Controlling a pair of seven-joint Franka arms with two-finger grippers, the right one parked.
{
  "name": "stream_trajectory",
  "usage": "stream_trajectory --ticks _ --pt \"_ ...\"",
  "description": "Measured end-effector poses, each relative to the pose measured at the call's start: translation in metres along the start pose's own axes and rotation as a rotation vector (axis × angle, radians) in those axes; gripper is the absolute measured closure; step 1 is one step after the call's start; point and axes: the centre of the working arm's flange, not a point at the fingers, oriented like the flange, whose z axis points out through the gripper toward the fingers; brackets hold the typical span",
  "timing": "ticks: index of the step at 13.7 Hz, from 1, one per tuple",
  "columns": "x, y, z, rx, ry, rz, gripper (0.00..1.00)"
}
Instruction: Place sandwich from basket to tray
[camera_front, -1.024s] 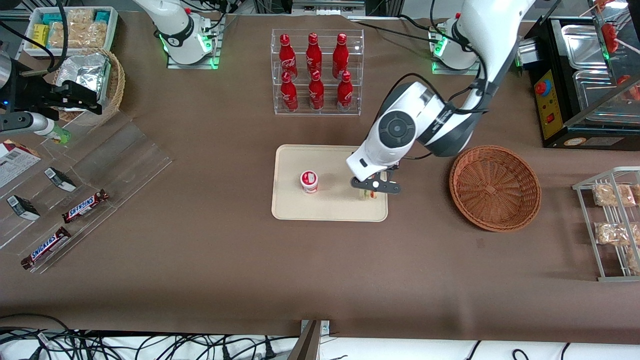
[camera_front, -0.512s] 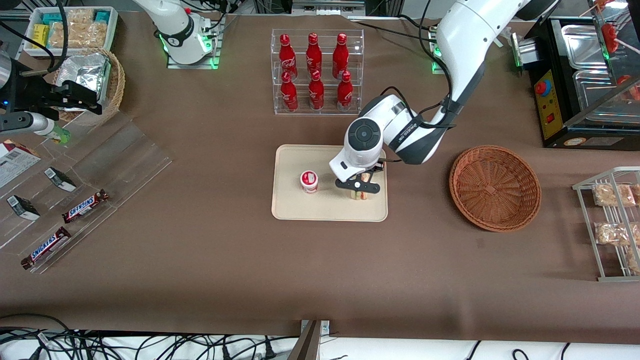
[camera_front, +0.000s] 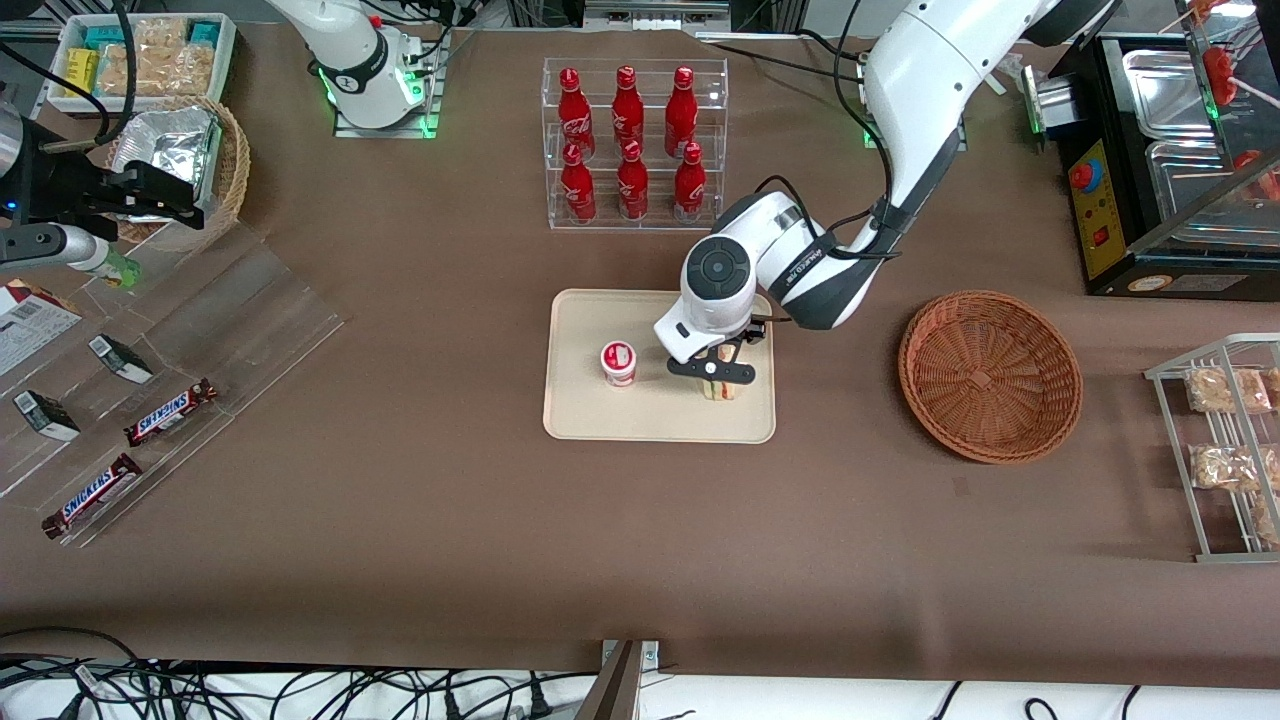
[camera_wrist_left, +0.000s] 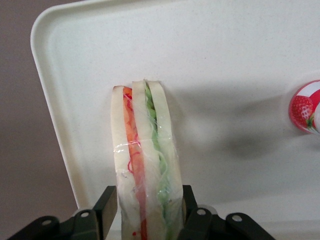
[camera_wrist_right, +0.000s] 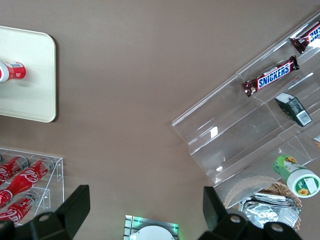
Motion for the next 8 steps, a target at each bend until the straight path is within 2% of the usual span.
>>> stream_trajectory --ticks 2,4,8 --pt "0.001 -0.001 -0.001 -0.001 0.002 -0.017 0.18" --pt "0.008 -0.008 -0.014 -0.009 0.022 -0.055 0.0" --pt "0.03 -0.066 -0.108 -0.027 0.123 -0.203 0.0"
